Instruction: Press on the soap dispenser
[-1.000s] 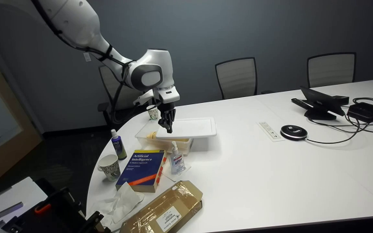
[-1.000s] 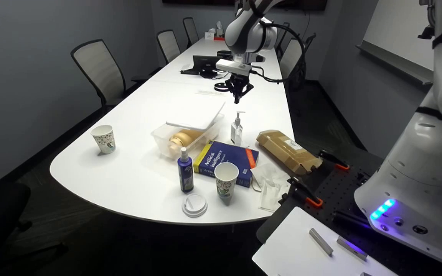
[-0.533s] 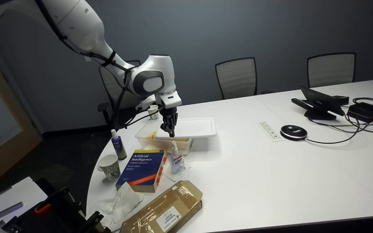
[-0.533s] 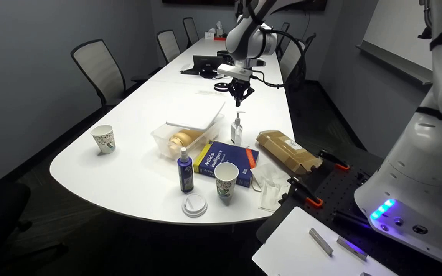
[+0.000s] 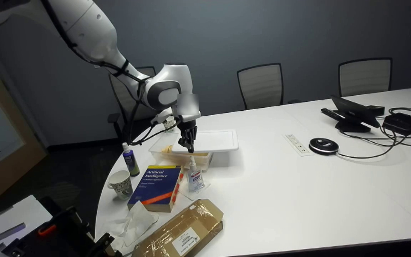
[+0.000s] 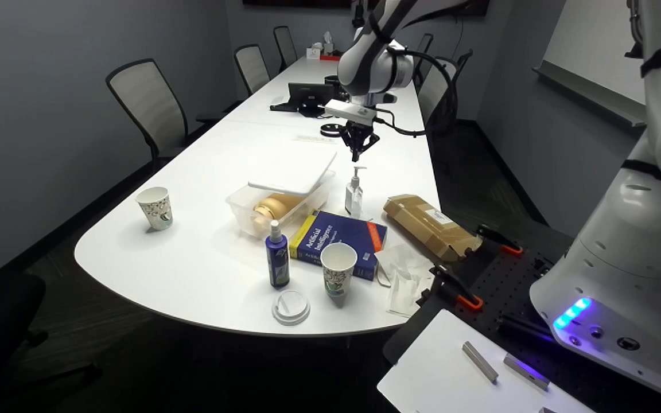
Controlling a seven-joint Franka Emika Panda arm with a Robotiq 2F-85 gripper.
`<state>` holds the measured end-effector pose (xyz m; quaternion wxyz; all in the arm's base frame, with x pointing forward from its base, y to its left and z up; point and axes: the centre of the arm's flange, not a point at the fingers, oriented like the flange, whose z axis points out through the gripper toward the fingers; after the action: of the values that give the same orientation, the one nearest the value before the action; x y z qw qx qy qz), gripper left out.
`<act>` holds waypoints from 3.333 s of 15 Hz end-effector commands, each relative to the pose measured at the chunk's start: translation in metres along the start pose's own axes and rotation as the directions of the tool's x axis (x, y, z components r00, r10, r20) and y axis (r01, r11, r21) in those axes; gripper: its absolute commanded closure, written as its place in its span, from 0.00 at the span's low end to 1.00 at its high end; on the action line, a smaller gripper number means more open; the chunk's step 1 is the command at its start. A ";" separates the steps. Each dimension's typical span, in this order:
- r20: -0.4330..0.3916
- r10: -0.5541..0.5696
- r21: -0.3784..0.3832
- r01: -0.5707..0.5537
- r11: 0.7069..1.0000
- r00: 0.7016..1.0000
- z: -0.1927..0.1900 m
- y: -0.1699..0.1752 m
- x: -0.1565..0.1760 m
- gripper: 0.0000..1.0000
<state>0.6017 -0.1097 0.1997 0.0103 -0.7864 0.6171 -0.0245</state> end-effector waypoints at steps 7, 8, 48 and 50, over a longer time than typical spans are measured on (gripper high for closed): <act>-0.015 0.021 -0.015 -0.021 1.000 1.000 0.011 0.005 -0.002 1.00; -0.013 0.020 -0.017 -0.021 1.000 1.000 0.013 0.005 -0.002 1.00; 0.054 0.013 -0.080 -0.009 0.997 0.998 0.083 0.020 -0.016 1.00; 0.049 0.016 -0.074 -0.012 0.997 0.999 0.078 0.019 -0.015 1.00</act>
<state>0.5941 -0.1095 0.1642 0.0041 -0.7808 0.6248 -0.0026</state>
